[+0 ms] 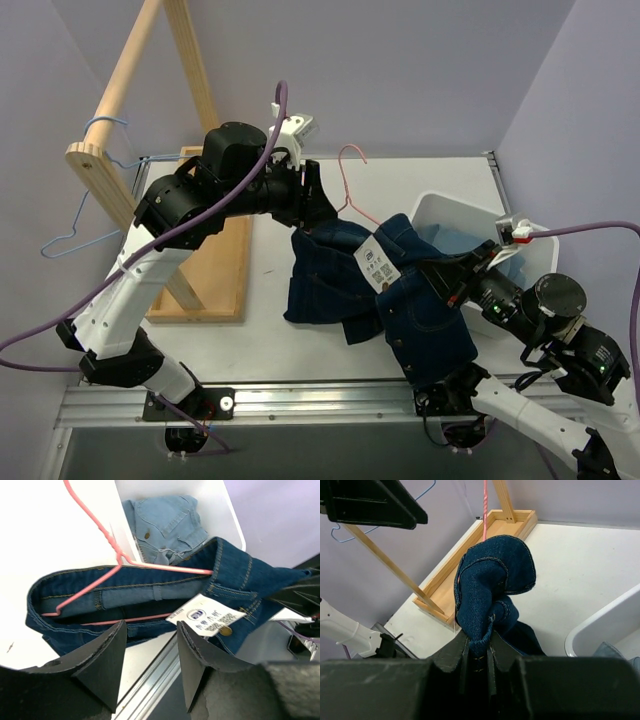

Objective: Remove the skirt from the hanger

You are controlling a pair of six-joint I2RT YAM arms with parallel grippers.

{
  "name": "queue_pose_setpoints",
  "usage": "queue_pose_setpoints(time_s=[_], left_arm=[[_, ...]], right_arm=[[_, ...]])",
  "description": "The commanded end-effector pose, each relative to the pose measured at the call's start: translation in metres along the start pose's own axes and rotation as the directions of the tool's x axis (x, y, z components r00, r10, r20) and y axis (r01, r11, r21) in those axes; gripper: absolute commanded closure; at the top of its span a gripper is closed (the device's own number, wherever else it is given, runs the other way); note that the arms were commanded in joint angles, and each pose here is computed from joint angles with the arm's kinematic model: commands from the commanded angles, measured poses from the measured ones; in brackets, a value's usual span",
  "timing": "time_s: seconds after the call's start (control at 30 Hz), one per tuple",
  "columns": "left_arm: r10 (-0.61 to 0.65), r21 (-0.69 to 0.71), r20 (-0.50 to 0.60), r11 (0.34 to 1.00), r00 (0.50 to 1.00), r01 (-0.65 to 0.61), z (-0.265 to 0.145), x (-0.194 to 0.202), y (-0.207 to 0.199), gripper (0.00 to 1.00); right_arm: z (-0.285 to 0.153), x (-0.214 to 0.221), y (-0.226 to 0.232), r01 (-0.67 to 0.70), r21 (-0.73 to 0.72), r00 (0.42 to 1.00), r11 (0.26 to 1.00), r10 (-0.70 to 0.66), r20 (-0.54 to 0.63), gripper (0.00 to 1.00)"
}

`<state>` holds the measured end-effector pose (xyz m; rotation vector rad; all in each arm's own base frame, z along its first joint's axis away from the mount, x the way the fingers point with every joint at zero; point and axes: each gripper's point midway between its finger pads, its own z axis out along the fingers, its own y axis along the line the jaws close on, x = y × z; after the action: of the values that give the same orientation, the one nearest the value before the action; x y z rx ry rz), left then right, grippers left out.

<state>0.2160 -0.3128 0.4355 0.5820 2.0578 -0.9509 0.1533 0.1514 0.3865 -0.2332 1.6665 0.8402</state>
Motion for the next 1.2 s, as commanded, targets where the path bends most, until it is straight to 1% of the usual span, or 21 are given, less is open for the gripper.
queue_pose_setpoints(time_s=[0.0,0.13,0.17,0.2,0.33,0.5,0.57,0.83,0.9,0.97,1.0,1.07,1.17], left_arm=[[0.009,-0.027,0.045,1.0,0.999,-0.008,-0.009,-0.014,0.006,0.46],[-0.012,-0.007,0.049,1.0,0.999,0.012,0.0,-0.019,0.007,0.46],[-0.015,-0.006,0.047,1.0,0.999,0.016,0.004,-0.019,0.007,0.45],[-0.018,-0.009,0.047,1.0,0.999,0.019,0.005,-0.02,0.009,0.42],[-0.03,-0.03,0.049,0.999,0.998,0.032,0.011,-0.022,0.017,0.39],[-0.048,-0.043,0.044,0.998,0.998,0.05,0.021,-0.022,0.025,0.38],[-0.056,-0.041,0.05,0.997,0.997,0.058,0.025,-0.022,0.025,0.38],[-0.07,-0.046,0.079,0.996,0.994,0.074,0.034,-0.026,0.031,0.39],[-0.076,-0.037,0.077,0.996,0.994,0.079,0.037,-0.026,0.029,0.43],[-0.077,-0.031,0.077,0.996,0.994,0.08,0.037,-0.026,0.029,0.51],[-0.079,-0.026,0.073,0.996,0.994,0.081,0.038,-0.025,0.028,0.64],[-0.082,-0.012,0.09,0.996,0.993,0.083,0.036,-0.028,0.025,0.77],[-0.082,-0.002,0.1,0.997,0.992,0.083,0.033,-0.029,0.023,0.9]], right_arm=[[-0.013,-0.041,0.024,-0.026,-0.1,0.99,0.995,0.039,0.137,1.0],[-0.013,-0.041,0.03,-0.021,-0.127,0.992,0.992,0.036,0.123,1.0],[-0.012,-0.04,0.031,-0.022,-0.131,0.992,0.991,0.037,0.118,1.0],[-0.011,-0.039,0.033,-0.022,-0.142,0.993,0.99,0.038,0.112,1.0],[-0.01,-0.04,0.039,-0.026,-0.176,0.992,0.984,0.048,0.12,1.0],[-0.012,-0.05,0.048,-0.029,-0.223,0.986,0.974,0.065,0.155,1.0],[-0.011,-0.05,0.052,-0.028,-0.244,0.986,0.969,0.067,0.151,1.0],[-0.01,-0.052,0.055,-0.037,-0.259,0.983,0.965,0.081,0.162,1.0],[-0.009,-0.053,0.055,-0.038,-0.26,0.983,0.965,0.083,0.165,1.0],[-0.01,-0.054,0.055,-0.039,-0.261,0.982,0.965,0.086,0.171,1.0],[-0.01,-0.054,0.055,-0.039,-0.261,0.982,0.965,0.086,0.171,1.0],[-0.01,-0.053,0.055,-0.041,-0.259,0.982,0.965,0.086,0.165,1.0],[-0.009,-0.049,0.053,-0.05,-0.256,0.983,0.965,0.093,0.159,1.0]])
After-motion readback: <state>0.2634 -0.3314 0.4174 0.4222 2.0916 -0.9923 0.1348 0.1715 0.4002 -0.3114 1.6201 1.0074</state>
